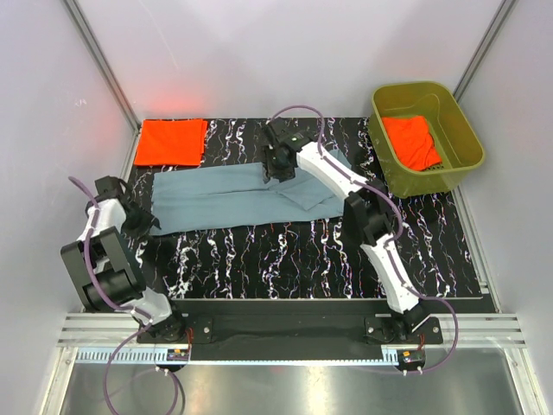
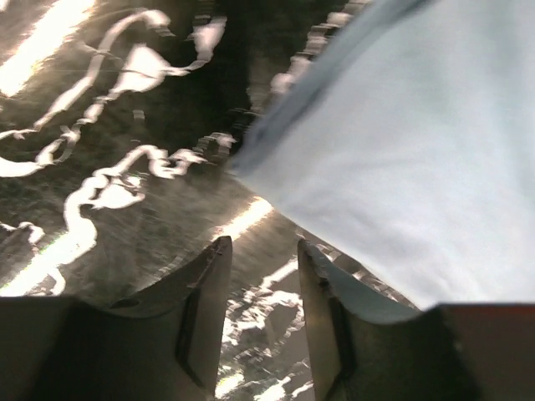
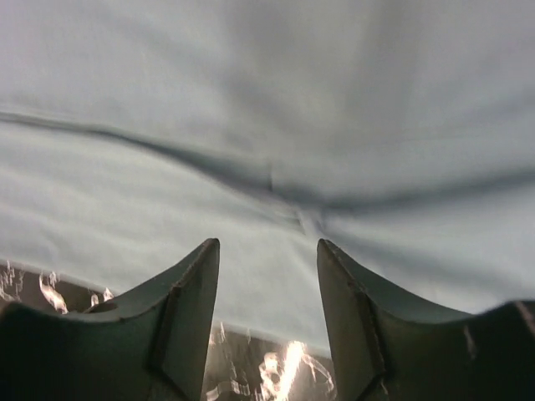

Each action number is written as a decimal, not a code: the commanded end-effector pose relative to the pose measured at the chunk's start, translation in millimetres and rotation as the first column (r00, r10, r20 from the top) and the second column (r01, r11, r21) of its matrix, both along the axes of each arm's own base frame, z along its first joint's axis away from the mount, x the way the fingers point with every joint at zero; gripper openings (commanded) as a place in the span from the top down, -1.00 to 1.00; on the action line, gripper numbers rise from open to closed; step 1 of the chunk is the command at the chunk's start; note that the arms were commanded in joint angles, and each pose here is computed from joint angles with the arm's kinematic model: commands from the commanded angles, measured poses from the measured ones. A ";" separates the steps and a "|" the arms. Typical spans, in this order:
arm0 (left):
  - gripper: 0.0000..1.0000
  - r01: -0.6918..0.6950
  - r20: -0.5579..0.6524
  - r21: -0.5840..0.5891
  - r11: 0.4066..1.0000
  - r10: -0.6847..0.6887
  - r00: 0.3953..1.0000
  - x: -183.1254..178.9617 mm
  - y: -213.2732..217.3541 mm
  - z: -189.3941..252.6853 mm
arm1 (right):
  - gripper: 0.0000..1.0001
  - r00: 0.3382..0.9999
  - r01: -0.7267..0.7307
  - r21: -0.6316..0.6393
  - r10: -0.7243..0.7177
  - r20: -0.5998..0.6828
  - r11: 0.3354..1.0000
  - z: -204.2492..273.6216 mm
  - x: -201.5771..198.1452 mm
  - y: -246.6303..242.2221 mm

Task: Fold and stack the t-shirts

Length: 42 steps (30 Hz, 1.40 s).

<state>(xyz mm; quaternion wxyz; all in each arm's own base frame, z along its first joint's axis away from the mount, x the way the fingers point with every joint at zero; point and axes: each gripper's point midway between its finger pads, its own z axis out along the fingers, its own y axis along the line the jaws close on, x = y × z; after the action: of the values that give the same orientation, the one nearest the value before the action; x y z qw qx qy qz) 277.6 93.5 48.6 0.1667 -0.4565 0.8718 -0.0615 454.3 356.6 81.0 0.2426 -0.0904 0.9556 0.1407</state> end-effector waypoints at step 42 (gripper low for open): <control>-0.22 0.506 0.083 0.040 0.861 -0.508 0.857 57.9 -98.7 17.5 | -0.43 0.855 0.512 0.054 -0.502 -0.126 0.858 26.1 -59.0 -174.2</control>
<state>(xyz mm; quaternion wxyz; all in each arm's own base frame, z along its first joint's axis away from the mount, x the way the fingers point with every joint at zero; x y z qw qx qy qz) 317.8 14.3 79.5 0.2048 -0.2620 0.9374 -0.1037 402.4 145.0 113.9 0.2471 0.1669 0.9521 0.0669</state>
